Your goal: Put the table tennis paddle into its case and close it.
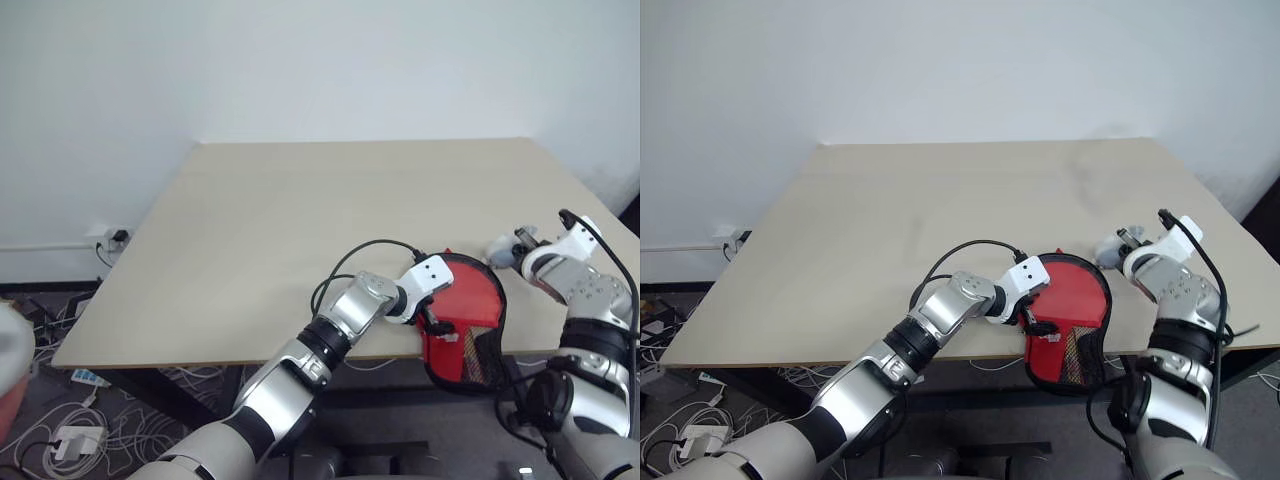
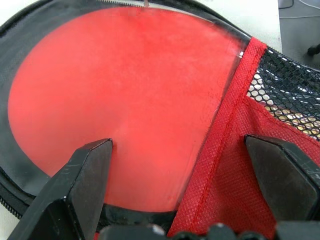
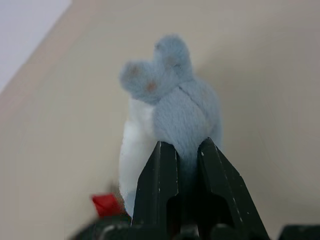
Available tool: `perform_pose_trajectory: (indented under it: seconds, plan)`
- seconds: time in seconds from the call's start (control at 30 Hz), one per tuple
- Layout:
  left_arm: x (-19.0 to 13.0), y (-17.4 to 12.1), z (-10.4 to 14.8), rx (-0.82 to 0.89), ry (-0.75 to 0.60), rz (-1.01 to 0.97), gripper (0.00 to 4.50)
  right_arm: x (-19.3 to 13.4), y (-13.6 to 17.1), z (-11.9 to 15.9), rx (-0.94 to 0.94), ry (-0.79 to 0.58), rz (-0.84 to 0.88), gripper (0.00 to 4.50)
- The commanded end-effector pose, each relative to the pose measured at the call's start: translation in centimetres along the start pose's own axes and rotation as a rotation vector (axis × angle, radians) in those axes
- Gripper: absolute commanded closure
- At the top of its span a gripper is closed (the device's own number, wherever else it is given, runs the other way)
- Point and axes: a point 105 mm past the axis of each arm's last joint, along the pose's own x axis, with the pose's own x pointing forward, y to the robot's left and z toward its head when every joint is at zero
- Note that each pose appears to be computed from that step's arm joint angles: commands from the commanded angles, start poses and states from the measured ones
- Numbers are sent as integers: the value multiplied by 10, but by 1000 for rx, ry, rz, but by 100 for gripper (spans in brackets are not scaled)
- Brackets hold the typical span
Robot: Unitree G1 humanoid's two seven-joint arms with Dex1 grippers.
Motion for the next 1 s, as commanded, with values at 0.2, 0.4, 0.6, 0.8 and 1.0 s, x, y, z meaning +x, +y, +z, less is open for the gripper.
perform_pose_trajectory:
  seconds: [0.2,0.4,0.6,0.8,1.0]
  plan:
    - [4,-1,-57,-130,180,-2,0,-37,-17,36,164,-177,-3,449]
    - [5,-1,-56,-121,182,-6,0,-33,-17,20,221,-153,-49,281]
    - [4,-1,-57,-133,184,-7,0,-45,-25,22,212,-235,-123,76]
    - [5,-3,-57,-143,184,-11,0,-60,-32,33,163,-367,-206,76]
    - [7,-4,-55,-128,180,-15,0,-61,-2,46,-155,-358,-137,76]
